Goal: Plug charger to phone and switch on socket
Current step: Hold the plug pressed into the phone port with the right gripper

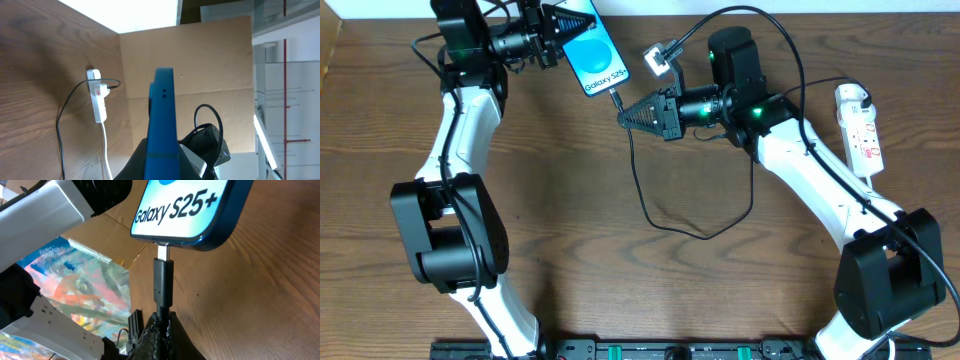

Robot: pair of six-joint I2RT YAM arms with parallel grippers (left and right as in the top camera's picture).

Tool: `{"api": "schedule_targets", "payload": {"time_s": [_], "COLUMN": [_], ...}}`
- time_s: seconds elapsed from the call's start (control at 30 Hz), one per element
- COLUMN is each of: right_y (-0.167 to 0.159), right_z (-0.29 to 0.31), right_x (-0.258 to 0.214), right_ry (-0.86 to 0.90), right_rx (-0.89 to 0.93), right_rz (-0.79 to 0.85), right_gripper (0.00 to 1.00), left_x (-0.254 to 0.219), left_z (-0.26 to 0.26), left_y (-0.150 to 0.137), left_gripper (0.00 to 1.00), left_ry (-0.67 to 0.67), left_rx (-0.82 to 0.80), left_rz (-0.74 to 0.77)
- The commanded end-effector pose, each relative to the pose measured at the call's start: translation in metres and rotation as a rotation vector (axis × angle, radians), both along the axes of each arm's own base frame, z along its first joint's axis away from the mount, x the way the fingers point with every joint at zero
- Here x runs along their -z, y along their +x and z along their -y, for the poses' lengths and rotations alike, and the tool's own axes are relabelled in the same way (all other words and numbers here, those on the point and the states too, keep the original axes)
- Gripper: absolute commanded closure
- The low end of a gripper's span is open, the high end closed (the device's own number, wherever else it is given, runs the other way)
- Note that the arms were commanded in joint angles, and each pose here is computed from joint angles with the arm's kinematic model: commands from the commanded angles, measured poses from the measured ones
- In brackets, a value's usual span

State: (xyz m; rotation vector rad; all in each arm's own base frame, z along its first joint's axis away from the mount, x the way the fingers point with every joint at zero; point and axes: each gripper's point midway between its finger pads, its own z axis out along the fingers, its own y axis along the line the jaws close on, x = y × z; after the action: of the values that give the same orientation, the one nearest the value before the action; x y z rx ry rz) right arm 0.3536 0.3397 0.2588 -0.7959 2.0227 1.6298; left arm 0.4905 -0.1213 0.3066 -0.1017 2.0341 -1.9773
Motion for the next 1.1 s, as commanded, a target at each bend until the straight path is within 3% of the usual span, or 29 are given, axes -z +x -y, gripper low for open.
{"api": "schedule_targets", "payload": {"time_s": [0.0, 0.4, 1.07], "right_y": [-0.0018, -0.0013, 0.0016], "right_z": [0.0007, 0.0005, 0.0022], "right_x": [-0.0167, -0.0176, -0.0102], "right_ry": [0.014, 0.017, -0.015], "right_rx": [0.007, 0.009, 0.036], "right_rz": [0.064, 0.066, 0.049], "right_gripper": [0.99, 0.99, 0.99], "left_x": [-0.0208, -0.0207, -0.0206], "left_z": [0.0094, 0.0106, 0.0111], "left_y": [-0.0129, -0.0186, -0.0209], "left_gripper": [0.92, 0.93, 0.93], "left_ry": [0.014, 0.032, 0.023], "left_rx": [0.042, 0.076, 0.089], "left_rz": [0.091, 0.174, 0.135]}}
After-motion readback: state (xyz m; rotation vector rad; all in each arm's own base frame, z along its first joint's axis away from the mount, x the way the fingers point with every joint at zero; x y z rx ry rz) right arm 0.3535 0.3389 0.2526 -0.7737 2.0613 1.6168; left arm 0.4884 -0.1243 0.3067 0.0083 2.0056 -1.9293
